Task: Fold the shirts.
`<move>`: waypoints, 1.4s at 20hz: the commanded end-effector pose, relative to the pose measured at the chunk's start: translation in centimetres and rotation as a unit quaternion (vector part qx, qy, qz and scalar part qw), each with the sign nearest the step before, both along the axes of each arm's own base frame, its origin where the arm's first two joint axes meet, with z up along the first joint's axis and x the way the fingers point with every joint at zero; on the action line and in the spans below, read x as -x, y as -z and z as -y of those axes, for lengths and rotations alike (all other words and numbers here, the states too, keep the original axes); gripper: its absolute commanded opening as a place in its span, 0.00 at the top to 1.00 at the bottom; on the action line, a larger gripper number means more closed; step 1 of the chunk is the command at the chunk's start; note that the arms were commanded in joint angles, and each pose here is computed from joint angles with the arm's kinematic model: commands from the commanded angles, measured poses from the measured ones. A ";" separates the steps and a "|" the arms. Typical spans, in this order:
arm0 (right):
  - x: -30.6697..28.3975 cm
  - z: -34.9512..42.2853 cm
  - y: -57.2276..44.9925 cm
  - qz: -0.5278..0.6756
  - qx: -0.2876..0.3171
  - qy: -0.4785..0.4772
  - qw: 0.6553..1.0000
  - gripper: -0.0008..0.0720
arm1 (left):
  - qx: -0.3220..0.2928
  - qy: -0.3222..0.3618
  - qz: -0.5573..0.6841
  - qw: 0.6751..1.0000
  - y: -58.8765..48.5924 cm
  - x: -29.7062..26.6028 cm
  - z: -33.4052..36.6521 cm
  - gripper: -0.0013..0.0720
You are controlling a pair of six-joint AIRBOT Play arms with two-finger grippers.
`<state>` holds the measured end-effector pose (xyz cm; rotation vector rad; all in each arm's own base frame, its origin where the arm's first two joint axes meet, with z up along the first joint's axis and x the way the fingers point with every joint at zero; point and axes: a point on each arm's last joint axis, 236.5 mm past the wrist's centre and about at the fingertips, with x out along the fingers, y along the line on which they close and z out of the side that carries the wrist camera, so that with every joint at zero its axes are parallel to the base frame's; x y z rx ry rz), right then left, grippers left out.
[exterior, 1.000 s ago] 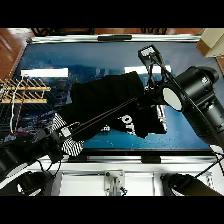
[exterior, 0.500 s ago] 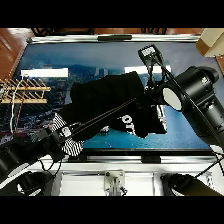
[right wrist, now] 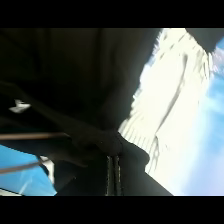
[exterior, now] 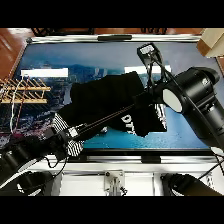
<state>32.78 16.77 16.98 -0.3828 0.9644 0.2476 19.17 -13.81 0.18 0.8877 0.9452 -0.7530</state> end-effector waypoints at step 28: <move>3.1 -3.2 -2.9 0.049 0.034 -0.120 0.991 0.91 | 0.099 0.056 -0.068 0.991 1.5 1.3 7.6 0.92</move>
